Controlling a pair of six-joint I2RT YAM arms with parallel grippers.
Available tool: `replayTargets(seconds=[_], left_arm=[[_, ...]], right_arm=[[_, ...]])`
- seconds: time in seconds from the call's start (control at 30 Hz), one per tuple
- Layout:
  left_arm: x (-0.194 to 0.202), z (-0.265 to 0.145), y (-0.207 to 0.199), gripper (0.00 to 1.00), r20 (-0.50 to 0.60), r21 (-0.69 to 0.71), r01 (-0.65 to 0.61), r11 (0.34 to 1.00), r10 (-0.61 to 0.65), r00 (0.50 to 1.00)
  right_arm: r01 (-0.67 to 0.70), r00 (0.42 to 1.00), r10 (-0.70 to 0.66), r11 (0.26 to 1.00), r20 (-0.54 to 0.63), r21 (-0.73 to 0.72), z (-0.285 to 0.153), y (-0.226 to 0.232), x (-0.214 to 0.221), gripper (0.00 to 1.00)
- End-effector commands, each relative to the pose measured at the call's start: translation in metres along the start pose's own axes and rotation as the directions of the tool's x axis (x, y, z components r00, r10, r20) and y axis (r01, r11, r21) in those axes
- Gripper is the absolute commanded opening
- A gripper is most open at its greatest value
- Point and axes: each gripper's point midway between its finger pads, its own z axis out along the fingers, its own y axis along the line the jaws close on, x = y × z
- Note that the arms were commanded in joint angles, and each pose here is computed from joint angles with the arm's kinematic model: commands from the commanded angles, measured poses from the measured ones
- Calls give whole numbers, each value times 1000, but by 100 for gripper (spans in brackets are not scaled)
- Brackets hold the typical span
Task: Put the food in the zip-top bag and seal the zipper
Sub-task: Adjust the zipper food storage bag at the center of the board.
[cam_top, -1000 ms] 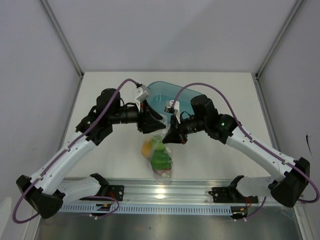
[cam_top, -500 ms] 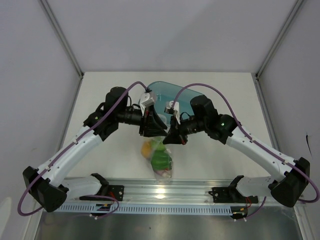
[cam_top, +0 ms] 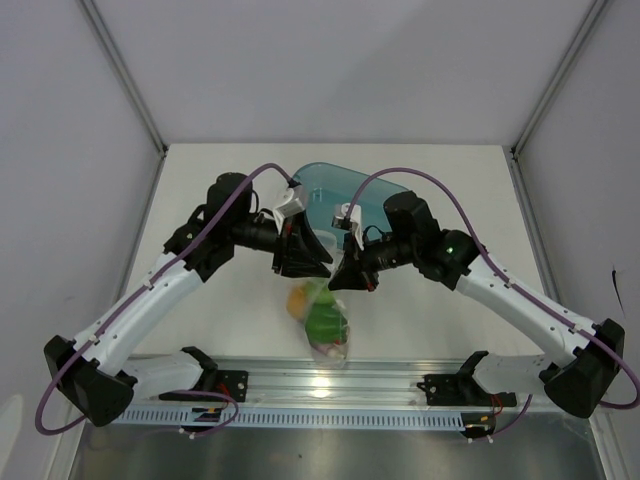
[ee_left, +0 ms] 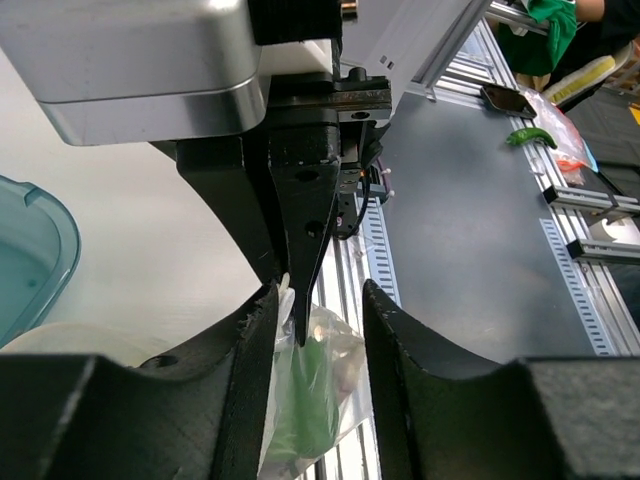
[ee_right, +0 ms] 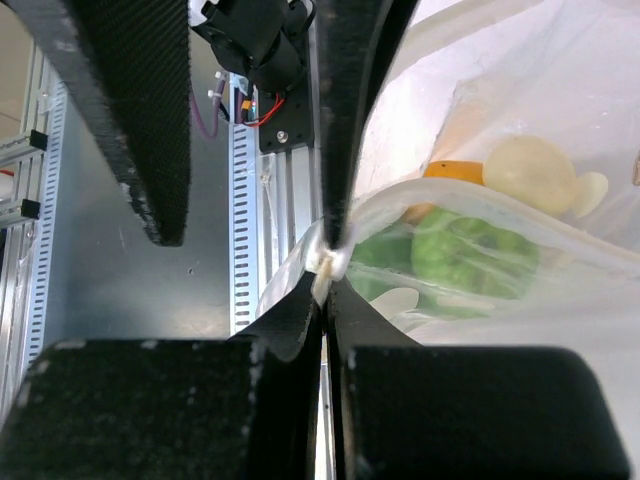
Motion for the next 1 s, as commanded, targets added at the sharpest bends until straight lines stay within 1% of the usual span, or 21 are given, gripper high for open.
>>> replayTargets(seconds=[0.0, 0.03, 0.13, 0.23, 0.37, 0.4, 0.57, 0.6, 0.7, 0.73, 0.97], left_arm=[[-7, -2, 1, 45, 13, 3, -66, 998, 66, 998], [-6, -1, 5, 55, 11, -17, -65, 998, 65, 998], [-12, -2, 15, 63, 29, -82, -75, 994, 77, 997], [-17, -2, 15, 66, 45, -89, -70, 994, 74, 996], [-14, 0, 16, 66, 31, -75, -55, 996, 57, 998], [-12, -1, 15, 66, 27, -71, -56, 996, 58, 998], [-4, 0, 13, 58, 8, -55, -23, 998, 23, 1000], [-2, 1, 13, 57, 2, -46, -39, 998, 39, 999], [4, 4, 10, 51, -13, -23, -35, 999, 35, 999], [5, 4, 9, 47, -15, -22, -34, 999, 34, 999], [10, 5, 13, 40, -32, -29, -11, 1000, 10, 999]], right_arm=[[81, 994, -80, 997, 71, -15, -11, 13, -28, 0], [80, 994, -79, 997, 71, -18, -11, 13, -27, 0], [77, 995, -76, 997, 64, -19, -8, 14, -24, 0], [73, 995, -72, 997, 64, -18, -7, 15, -22, 0], [78, 995, -77, 997, 68, -14, -7, 15, -24, 0], [79, 995, -78, 997, 68, -11, -7, 15, -24, 0], [87, 993, -88, 996, 78, 7, -9, 13, -29, 0], [89, 993, -89, 996, 81, 9, -9, 13, -30, 0], [92, 992, -93, 996, 85, 15, -9, 11, -33, 0], [95, 992, -96, 995, 85, 18, -9, 10, -34, 0], [102, 990, -104, 994, 96, 26, -14, 10, -37, 0]])
